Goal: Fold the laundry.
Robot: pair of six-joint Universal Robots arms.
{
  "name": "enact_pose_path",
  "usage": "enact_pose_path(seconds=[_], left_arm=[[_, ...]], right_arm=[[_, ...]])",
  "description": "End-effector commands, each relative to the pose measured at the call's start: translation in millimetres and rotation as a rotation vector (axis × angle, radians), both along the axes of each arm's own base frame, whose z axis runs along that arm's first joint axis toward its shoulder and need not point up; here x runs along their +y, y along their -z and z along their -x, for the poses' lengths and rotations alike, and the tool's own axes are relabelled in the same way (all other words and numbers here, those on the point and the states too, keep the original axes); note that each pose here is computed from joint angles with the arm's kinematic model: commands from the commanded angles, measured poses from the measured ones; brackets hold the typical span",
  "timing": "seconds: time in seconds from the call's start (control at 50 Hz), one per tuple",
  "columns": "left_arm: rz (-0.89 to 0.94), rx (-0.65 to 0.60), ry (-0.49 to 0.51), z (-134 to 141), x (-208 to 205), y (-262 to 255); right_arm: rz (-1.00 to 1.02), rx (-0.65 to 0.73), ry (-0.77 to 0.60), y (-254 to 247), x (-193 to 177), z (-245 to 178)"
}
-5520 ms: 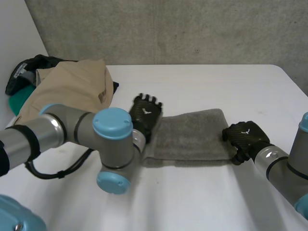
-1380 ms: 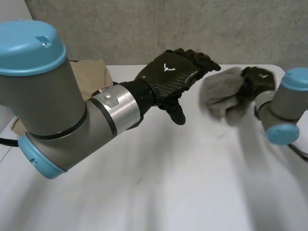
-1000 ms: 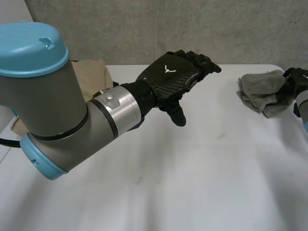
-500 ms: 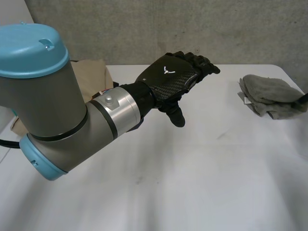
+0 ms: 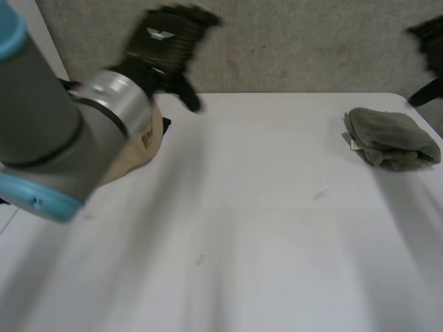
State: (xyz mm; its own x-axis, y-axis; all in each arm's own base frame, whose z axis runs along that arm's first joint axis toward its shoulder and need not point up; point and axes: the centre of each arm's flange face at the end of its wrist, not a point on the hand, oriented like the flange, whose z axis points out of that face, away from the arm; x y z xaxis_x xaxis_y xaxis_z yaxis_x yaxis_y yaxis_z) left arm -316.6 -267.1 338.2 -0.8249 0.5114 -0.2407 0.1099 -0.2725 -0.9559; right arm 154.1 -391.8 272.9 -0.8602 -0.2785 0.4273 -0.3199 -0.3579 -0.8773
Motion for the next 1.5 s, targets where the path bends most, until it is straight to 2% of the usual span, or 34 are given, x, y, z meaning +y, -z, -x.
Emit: enact_pose_path(seconds=[0.02,0.08,0.14,0.26,0.46,0.62,0.68,0.7,0.74,0.78,0.84,0.92,0.98,1.04,1.16,1.3,1.38,1.5], left_arm=[[0.007,-0.268,-0.391,-88,-99,45],[-0.043,-0.462,-0.440,-115,-133,96],[-0.072,-0.556,-0.413,-131,-154,130],[-0.089,-0.557,-0.298,-146,-179,170],[0.038,-0.508,-0.307,-137,-195,176],[0.144,-0.311,-0.247,-104,-151,85],[0.180,-0.176,-0.162,-79,-117,42],[0.185,-0.100,-0.105,-64,-97,23],[0.181,-0.041,-0.052,-52,-79,11],[0.153,0.039,0.049,-30,-50,2],[0.099,0.055,0.167,-3,-23,13],[-0.043,-0.014,0.373,51,21,75],[-0.130,-0.078,0.487,83,49,121],[-0.160,-0.136,0.527,95,64,146],[-0.100,-0.206,0.526,92,73,137],[-0.032,-0.202,0.475,70,81,87],[-0.039,-0.202,0.386,46,75,74],[-0.092,-0.235,0.213,8,58,82]], right_arm=[[-0.225,0.184,-0.245,45,79,-44],[-0.306,0.302,-0.286,67,103,-53],[-0.341,0.387,-0.300,82,118,-55],[-0.391,0.409,-0.257,104,119,-52],[-0.422,0.411,-0.250,116,121,-50],[-0.386,0.394,-0.204,107,113,-46],[-0.364,0.358,-0.152,93,108,-43],[-0.354,0.334,-0.128,86,105,-41],[-0.345,0.300,-0.100,79,102,-39],[-0.344,0.278,-0.086,76,101,-38],[-0.318,0.224,-0.066,60,102,-36],[-0.309,0.183,-0.063,51,103,-36],[-0.305,0.168,-0.058,48,103,-35],[-0.309,0.166,-0.051,49,103,-33],[-0.312,0.166,-0.042,50,102,-31],[-0.321,0.166,-0.044,49,104,-32],[-0.349,0.181,-0.061,52,111,-36],[-0.494,0.238,-0.216,56,154,-63]])
